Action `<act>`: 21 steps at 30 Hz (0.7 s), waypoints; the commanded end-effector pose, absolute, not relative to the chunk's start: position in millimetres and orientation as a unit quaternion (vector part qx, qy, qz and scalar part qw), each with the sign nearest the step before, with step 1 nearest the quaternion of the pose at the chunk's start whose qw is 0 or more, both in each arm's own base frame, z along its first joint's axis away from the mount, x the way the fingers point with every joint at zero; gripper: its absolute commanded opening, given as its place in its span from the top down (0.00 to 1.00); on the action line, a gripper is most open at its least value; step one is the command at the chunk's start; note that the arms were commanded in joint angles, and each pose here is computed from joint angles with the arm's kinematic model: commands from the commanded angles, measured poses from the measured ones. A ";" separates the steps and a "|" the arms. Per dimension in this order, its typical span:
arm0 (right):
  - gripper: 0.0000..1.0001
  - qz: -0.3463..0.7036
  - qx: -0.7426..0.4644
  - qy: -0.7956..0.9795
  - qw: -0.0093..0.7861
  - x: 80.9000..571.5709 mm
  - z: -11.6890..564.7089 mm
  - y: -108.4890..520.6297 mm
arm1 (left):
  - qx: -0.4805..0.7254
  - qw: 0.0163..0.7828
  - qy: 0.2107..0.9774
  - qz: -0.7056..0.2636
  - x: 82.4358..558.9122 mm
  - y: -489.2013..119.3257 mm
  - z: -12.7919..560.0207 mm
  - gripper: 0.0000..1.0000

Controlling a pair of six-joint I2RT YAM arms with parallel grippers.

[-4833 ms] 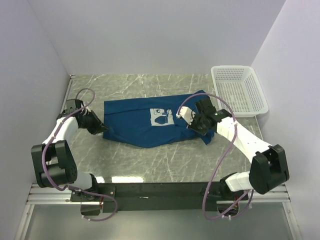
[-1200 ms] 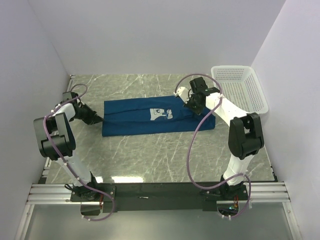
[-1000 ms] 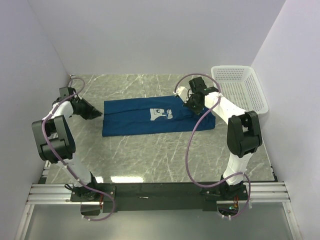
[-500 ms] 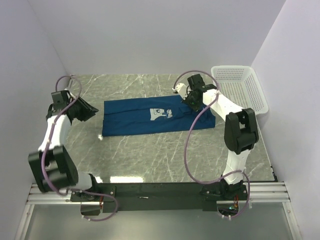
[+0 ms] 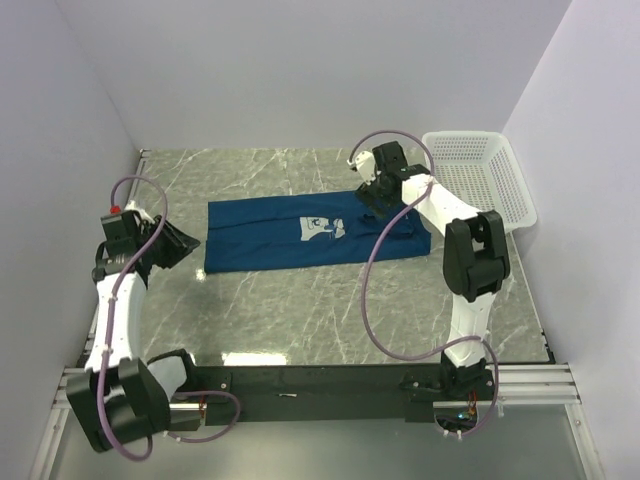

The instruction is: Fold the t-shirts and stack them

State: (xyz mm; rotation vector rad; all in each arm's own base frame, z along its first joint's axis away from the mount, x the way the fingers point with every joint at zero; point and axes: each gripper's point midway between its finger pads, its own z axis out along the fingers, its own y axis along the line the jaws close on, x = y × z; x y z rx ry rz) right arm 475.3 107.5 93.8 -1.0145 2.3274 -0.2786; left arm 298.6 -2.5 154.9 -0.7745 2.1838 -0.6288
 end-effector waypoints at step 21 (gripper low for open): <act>0.37 -0.055 -0.509 0.840 0.180 425.1 50.9 102.5 | -0.232 0.434 0.833 -0.253 264.1 -18.3 197.1 0.53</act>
